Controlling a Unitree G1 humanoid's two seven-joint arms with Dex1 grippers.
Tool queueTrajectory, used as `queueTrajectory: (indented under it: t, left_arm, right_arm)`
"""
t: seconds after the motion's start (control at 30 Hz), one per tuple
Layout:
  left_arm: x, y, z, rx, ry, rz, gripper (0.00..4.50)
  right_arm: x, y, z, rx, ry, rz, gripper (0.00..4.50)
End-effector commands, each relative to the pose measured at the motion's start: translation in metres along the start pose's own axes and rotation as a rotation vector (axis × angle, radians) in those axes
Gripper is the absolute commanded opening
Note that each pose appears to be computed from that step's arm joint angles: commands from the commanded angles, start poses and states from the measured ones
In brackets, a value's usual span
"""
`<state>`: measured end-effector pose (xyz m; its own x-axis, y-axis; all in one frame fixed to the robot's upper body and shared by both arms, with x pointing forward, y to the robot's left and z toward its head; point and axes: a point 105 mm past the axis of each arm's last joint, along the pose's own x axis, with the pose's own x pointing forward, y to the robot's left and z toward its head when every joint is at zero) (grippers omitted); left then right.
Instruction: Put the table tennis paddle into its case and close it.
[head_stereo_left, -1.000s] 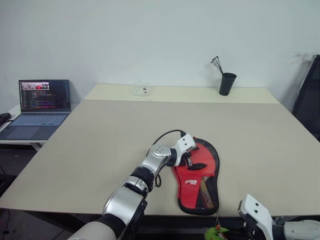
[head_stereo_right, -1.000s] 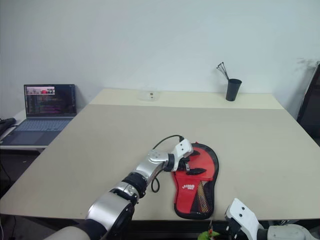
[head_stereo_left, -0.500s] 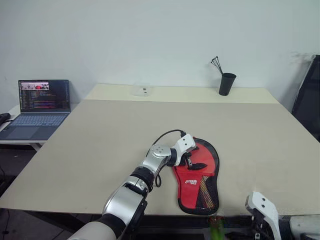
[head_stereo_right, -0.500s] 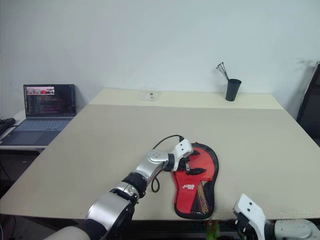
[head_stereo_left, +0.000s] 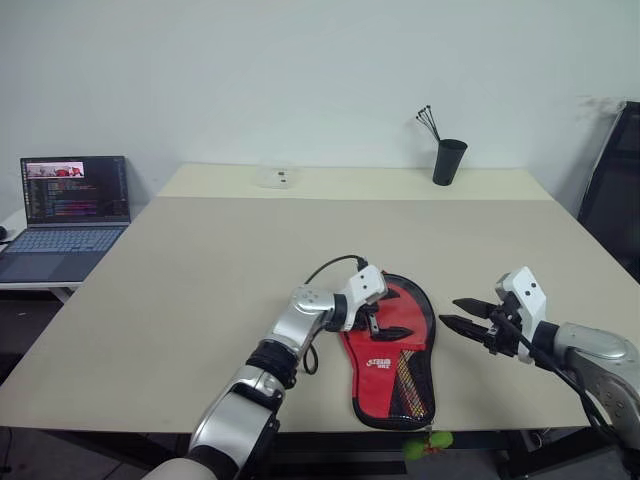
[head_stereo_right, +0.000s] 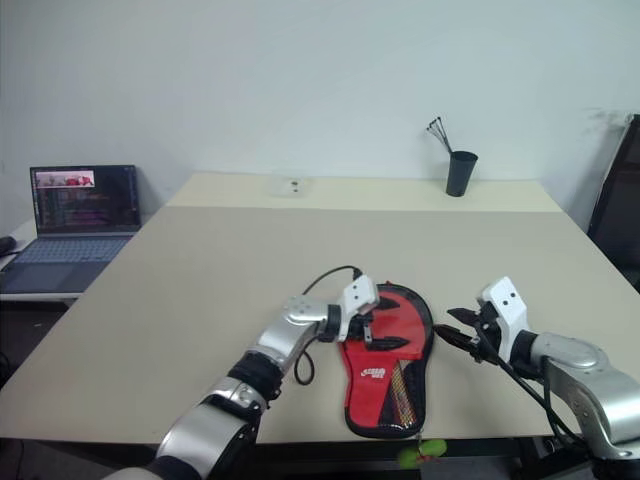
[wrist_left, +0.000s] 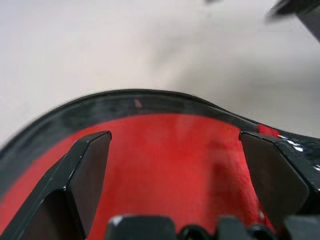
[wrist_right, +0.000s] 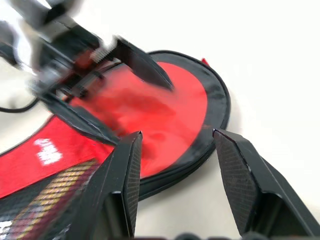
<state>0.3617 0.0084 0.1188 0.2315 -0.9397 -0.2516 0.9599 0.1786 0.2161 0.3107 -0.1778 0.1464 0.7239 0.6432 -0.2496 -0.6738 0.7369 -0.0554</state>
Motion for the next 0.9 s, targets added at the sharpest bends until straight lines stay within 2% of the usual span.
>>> queueTrajectory:
  t: [0.03,0.2,0.27,0.4,0.63,0.73,0.9]
  left_arm:
    - [-0.044,0.006,0.019,-0.015,-0.072,0.055,4.49]
    - [-0.105,0.013,-0.012,-0.127,0.006,0.255,4.49]
    - [-0.113,0.008,-0.018,-0.146,0.026,0.295,4.49]
    - [-0.116,0.004,-0.019,-0.142,0.038,0.338,4.49]
    - [-0.106,0.020,-0.022,-0.081,0.069,0.449,4.49]
    - [-0.103,0.022,-0.024,-0.078,0.072,0.442,4.49]
    - [-0.106,0.023,-0.036,-0.103,0.093,0.458,4.49]
  right_arm:
    - [0.013,-0.010,0.016,-0.040,-0.080,0.002,2.42]
    - [0.035,-0.025,0.024,-0.025,-0.127,0.029,2.42]
    - [0.040,-0.030,0.022,-0.024,-0.118,0.047,2.42]
    - [0.044,-0.042,0.017,-0.040,-0.093,0.071,2.42]
    - [0.036,-0.072,0.020,-0.092,-0.068,0.015,2.42]
    - [0.031,-0.073,0.025,-0.120,-0.078,0.006,2.42]
    - [0.021,-0.067,0.018,-0.103,-0.063,-0.006,2.42]
